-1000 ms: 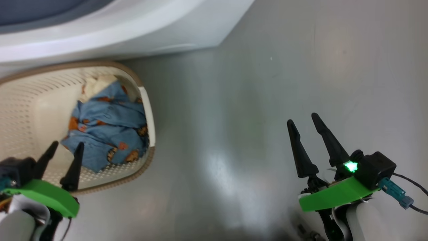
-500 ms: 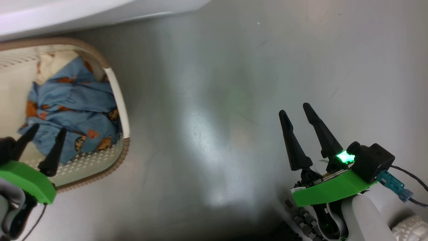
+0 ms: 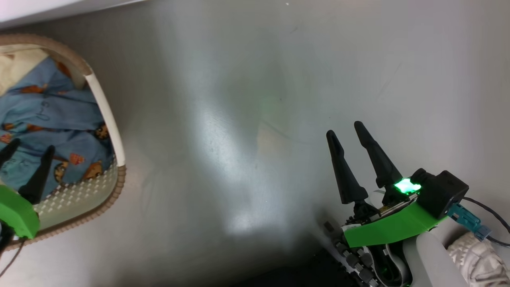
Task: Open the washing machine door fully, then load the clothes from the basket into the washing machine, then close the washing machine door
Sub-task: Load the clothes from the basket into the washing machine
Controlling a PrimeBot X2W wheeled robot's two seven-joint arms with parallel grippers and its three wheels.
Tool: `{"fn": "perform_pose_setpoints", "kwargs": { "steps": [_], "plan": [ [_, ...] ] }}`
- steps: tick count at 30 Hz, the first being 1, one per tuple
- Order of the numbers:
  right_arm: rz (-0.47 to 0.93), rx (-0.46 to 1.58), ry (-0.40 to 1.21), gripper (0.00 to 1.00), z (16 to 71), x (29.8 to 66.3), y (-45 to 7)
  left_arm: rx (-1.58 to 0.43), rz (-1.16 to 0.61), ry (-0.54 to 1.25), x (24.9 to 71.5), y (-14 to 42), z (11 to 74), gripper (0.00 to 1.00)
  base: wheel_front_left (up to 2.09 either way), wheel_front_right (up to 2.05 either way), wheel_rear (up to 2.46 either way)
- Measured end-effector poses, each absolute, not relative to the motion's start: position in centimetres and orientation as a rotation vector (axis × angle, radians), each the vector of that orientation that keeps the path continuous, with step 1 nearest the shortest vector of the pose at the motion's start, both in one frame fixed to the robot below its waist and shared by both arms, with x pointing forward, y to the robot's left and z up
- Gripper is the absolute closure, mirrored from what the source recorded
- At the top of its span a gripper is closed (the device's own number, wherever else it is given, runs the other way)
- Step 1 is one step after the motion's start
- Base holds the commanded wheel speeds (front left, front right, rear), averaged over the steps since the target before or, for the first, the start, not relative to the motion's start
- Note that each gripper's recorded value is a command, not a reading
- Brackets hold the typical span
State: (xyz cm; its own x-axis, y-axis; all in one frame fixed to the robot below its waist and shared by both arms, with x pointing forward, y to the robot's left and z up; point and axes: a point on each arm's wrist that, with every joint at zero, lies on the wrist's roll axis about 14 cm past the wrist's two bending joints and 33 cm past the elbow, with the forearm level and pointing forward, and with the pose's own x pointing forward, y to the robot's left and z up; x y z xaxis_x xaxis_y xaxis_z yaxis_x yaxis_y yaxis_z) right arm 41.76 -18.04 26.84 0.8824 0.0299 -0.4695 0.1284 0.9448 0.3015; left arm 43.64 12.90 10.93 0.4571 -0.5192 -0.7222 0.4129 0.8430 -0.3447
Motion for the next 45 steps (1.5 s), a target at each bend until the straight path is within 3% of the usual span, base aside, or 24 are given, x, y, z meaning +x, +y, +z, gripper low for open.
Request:
{"fn": "perform_pose_setpoints", "kwargs": {
  "steps": [27, 28, 29, 30, 31, 32, 45],
  "plan": [
    [-0.097, 0.347, 0.522, 0.00, 26.1, 40.7, -18.9, -0.023, -0.674, 0.966, 45.0, 11.4, 7.3, 0.00, 0.00, 0.00, 0.00],
    [-0.098, 0.347, 0.521, 0.00, 26.1, 40.7, -18.9, -0.019, -0.673, 0.971, 45.0, 11.5, 7.3, 0.08, 0.00, 0.00, 0.00],
    [-0.097, 0.347, 0.519, 0.00, 26.2, 40.8, -18.9, -0.021, -0.667, 0.979, 44.9, 11.5, 7.2, 0.56, 0.00, 0.00, 0.00],
    [-0.097, 0.347, 0.518, 0.00, 26.2, 40.8, -18.9, -0.021, -0.665, 0.991, 44.8, 11.5, 7.1, 0.79, 0.00, 0.00, 0.00],
    [-0.096, 0.348, 0.517, 0.00, 26.2, 40.8, -18.9, -0.019, -0.667, 0.996, 44.7, 11.5, 7.0, 0.79, 0.00, 0.00, 0.00],
    [-0.096, 0.348, 0.517, 0.00, 26.2, 40.8, -18.9, -0.019, -0.667, 0.996, 44.7, 11.5, 7.0, 1.00, 0.00, 0.00, 0.00],
    [-0.101, 0.339, 0.470, 0.00, 27.6, 41.6, -19.5, -0.082, -0.595, 0.954, 46.6, 11.3, 9.5, 1.00, 0.00, 0.00, 0.00]
  ]
}}
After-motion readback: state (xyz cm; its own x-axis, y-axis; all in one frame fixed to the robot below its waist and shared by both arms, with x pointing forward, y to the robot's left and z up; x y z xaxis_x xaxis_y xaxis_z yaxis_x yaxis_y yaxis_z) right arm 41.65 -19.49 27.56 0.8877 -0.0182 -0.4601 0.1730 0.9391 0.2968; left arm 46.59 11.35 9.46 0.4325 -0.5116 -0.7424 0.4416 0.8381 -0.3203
